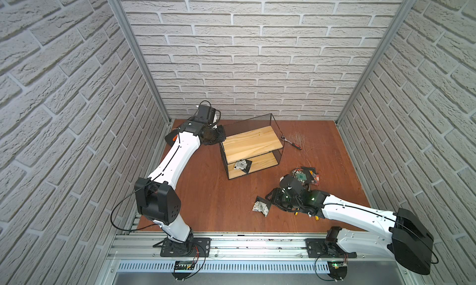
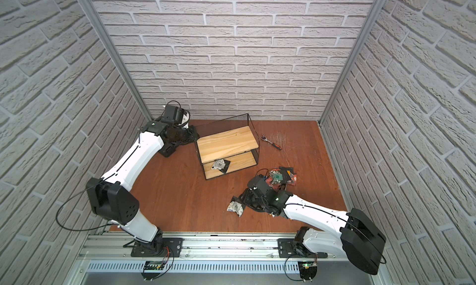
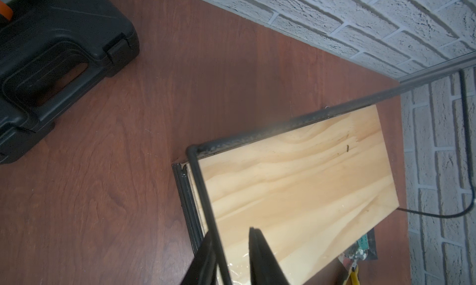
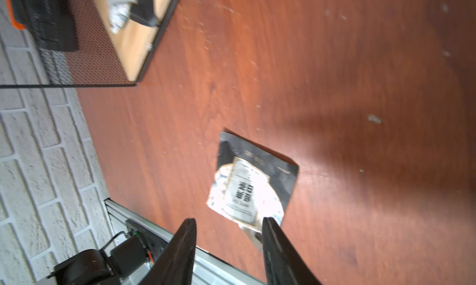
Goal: Remove the tea bags from the shelf
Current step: Place the tea bag at the center of the board, then move the tea bag to the shelf.
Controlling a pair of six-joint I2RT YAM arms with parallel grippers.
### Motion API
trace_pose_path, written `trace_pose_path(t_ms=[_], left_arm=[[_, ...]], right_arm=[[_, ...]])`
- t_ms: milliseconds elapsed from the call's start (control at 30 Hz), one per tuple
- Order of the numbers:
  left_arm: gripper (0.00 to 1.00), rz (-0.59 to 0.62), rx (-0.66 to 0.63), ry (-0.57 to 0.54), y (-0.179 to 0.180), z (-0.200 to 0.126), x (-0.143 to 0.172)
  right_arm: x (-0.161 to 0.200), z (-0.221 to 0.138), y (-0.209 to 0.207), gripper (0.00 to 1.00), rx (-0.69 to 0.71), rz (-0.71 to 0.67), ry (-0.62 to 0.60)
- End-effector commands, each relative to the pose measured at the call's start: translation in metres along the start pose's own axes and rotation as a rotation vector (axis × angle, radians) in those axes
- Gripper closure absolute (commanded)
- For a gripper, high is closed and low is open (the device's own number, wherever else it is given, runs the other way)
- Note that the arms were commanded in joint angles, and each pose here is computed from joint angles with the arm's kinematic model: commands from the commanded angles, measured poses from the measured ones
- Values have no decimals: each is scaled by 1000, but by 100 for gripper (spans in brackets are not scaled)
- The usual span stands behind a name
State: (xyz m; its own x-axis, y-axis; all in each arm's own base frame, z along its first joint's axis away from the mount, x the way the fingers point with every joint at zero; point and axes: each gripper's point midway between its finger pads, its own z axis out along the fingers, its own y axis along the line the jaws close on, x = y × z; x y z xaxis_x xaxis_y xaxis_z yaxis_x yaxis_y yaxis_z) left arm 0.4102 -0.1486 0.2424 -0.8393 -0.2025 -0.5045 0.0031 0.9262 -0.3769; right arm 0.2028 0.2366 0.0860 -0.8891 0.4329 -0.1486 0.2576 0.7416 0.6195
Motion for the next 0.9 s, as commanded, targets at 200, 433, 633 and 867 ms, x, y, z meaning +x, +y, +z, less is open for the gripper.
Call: trace_pose_path(t_ms=[200, 433, 633, 867], left_arm=[[76, 34, -21, 14, 8, -1, -2], [76, 36, -19, 14, 10, -3, -5], [76, 42, -26, 23, 12, -4, -4], [76, 43, -21, 27, 11, -4, -4]], right_arm=[[-62, 26, 94, 76, -292, 74, -251], [-101, 72, 116, 79, -407, 218, -389], [-123, 105, 115, 78, -445, 306, -466], [-134, 136, 112, 78, -413, 363, -485]])
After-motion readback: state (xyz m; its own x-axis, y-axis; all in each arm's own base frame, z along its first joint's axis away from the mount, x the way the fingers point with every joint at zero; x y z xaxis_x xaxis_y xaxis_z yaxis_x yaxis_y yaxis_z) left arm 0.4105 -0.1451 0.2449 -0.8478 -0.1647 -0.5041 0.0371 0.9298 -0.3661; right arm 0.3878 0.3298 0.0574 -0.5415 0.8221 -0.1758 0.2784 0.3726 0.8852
